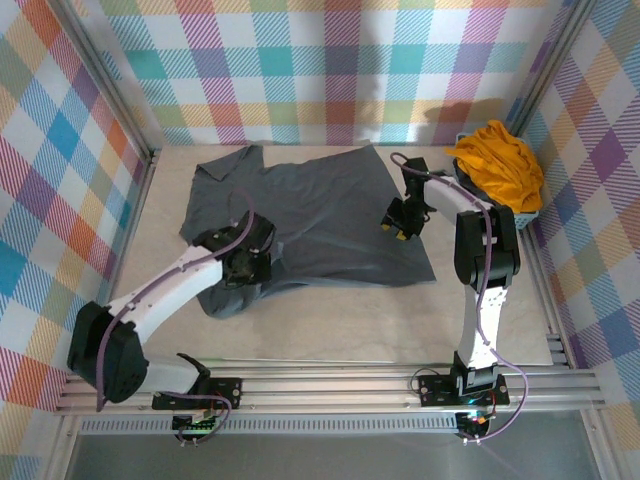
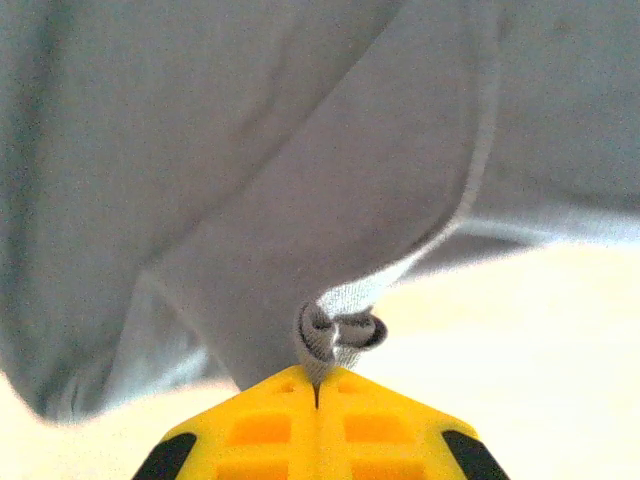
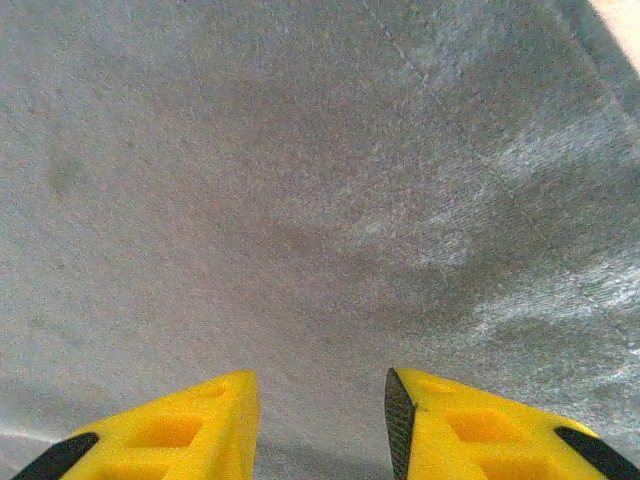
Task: Fold and stack the t-shirts
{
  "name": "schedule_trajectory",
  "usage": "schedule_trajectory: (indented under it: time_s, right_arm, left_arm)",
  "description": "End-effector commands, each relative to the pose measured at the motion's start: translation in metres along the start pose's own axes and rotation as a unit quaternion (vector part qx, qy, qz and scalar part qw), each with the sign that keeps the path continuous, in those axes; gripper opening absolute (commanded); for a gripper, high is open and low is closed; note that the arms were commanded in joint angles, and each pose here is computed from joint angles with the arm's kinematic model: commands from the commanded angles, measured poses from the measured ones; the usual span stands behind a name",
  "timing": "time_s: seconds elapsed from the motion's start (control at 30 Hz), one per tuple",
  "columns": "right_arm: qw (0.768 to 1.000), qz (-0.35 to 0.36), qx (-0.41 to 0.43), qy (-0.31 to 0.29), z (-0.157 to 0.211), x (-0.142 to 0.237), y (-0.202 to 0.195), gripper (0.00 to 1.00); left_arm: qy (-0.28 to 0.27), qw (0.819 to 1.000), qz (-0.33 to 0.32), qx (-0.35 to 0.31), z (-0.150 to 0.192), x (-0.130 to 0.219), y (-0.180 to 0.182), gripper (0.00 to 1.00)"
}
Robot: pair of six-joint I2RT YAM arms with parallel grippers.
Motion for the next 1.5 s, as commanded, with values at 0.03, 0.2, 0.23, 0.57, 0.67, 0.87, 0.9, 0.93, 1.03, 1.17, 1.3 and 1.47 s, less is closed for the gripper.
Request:
schedule_trajectory:
  time_s: [0.03, 0.2, 0.23, 0.57, 0.67, 0.87, 0.9, 0.93, 1.03, 1.17, 1.3, 1.47]
  right_arm:
    - [1.000, 0.005, 0.005, 0.011, -0.001, 0.000, -0.002, 0.39]
    - [1.000, 0.013, 0.006, 0.013, -0.001, -0.002, -0.003, 0.39]
    - [1.000, 0.015, 0.006, 0.015, -0.001, -0.003, -0.005, 0.39]
    - [0.999, 0.034, 0.008, 0.024, -0.001, -0.009, -0.011, 0.39]
    - [0.999, 0.039, 0.005, 0.024, -0.002, -0.009, -0.015, 0.39]
    - [0.999, 0.051, 0.000, 0.009, -0.004, 0.000, -0.024, 0.38]
    - [0.998, 0.055, -0.002, 0.005, -0.004, 0.002, -0.026, 0.38]
    - [0.998, 0.059, -0.004, -0.001, -0.005, 0.005, -0.028, 0.38]
    - [0.998, 0.064, -0.007, -0.015, -0.006, 0.013, -0.035, 0.38]
    - [0.998, 0.058, 0.013, -0.031, -0.004, 0.024, -0.032, 0.38]
    - [0.996, 0.063, 0.041, -0.048, 0.003, 0.040, -0.024, 0.38]
    - [0.997, 0.038, 0.045, -0.045, 0.010, 0.038, -0.015, 0.39]
  left_arm:
    - [0.074, 0.997, -0.018, 0.024, 0.053, 0.011, 0.021, 0.00]
    - [0.101, 0.995, 0.020, 0.015, 0.073, 0.024, 0.016, 0.00]
    - [0.104, 0.994, 0.025, 0.013, 0.073, 0.026, 0.014, 0.00]
    - [0.170, 0.985, 0.012, -0.018, 0.090, 0.043, 0.010, 0.00]
    - [0.191, 0.981, 0.008, -0.026, 0.101, 0.044, 0.011, 0.00]
    - [0.205, 0.978, -0.004, -0.027, 0.114, 0.034, 0.017, 0.00]
    - [0.204, 0.979, -0.005, -0.026, 0.114, 0.031, 0.016, 0.00]
    - [0.203, 0.979, -0.010, -0.024, 0.114, 0.028, 0.017, 0.00]
    - [0.195, 0.980, -0.037, -0.028, 0.111, 0.021, 0.021, 0.04]
    - [0.164, 0.986, -0.002, -0.007, 0.100, 0.031, 0.009, 0.49]
    - [0.120, 0.991, 0.053, 0.025, 0.077, 0.061, -0.011, 0.59]
    - [0.070, 0.988, 0.059, 0.120, 0.028, 0.062, -0.002, 0.55]
Point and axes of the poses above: each hand's point on the last joint's axis, 136 mm out from that joint toward the fingers, its own x axis back along the fingers, its own y axis along the line the jaws close on, z = x × y, the point moved 3 cm from there along x, back along the fingers, and after that the axes turned 1 degree about x, right-handed, at the moved point
